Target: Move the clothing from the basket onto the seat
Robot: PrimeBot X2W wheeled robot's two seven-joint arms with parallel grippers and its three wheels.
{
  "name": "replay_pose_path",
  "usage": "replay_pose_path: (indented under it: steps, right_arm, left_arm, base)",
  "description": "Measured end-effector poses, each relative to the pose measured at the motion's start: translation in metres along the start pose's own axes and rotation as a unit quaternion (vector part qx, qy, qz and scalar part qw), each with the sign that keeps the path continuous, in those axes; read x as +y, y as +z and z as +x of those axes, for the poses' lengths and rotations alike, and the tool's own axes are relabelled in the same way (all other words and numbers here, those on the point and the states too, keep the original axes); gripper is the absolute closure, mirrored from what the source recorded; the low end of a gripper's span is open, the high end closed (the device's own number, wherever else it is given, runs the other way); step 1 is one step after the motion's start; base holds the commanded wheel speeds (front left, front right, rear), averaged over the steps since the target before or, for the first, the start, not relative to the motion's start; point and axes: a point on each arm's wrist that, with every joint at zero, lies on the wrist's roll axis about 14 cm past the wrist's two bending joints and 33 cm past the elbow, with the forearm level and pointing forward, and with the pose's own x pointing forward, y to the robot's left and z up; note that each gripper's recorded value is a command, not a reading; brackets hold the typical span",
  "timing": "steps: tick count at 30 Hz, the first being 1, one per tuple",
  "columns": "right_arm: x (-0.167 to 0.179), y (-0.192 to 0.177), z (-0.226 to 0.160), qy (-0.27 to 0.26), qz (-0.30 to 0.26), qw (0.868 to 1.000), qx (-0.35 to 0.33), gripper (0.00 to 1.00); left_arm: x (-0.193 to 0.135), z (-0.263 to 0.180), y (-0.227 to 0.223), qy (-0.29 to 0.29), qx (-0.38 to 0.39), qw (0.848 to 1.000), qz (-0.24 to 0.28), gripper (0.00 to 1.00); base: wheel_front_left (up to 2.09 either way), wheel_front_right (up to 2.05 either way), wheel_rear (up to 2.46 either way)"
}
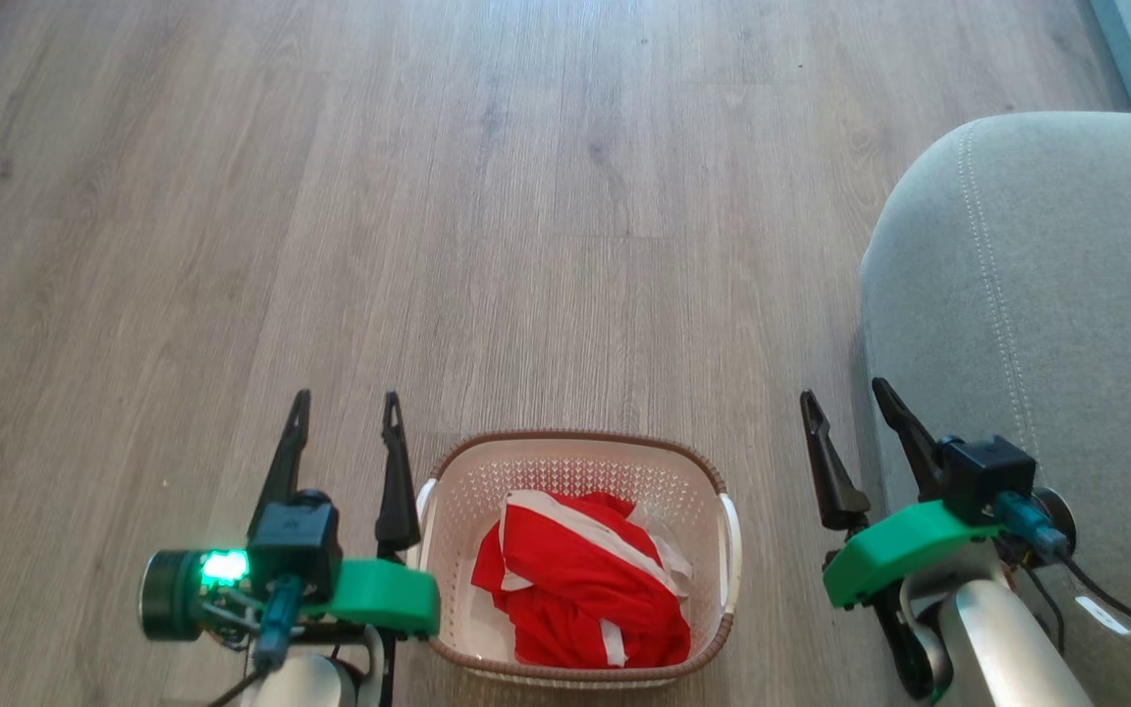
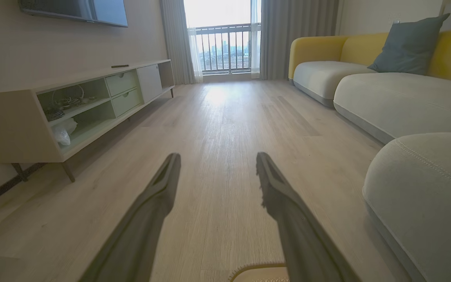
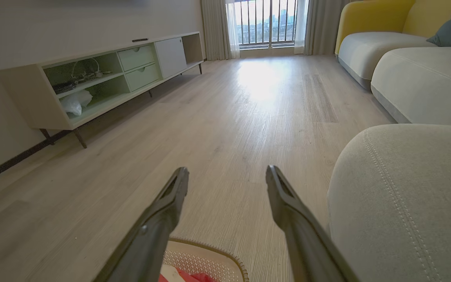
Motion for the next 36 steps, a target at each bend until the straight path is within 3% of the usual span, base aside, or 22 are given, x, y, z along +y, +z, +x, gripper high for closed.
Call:
replay_pose_path:
  steps: [21, 29, 36]
  right_arm:
    - [-0.010, -0.002, 0.003, -0.014, 0.006, 1.000, 0.001, 0.00]
    - [-0.038, -0.022, 0.006, -0.050, -0.004, 0.998, 0.030, 0.00]
    - [-0.065, -0.041, 0.025, -0.072, -0.021, 0.996, 0.050, 0.00]
  left_arm:
    - [-0.007, 0.004, -0.012, -0.023, 0.016, 1.000, -0.005, 0.00]
    - [-0.035, -0.001, -0.062, -0.078, 0.095, 0.992, -0.021, 0.00]
    - [-0.071, 0.013, -0.120, -0.148, 0.167, 0.975, -0.015, 0.00]
  base:
    - [0.00, 0.00, 0.00]
    - [0.00, 0.00, 0.00]
    - [0.00, 0.00, 0.00]
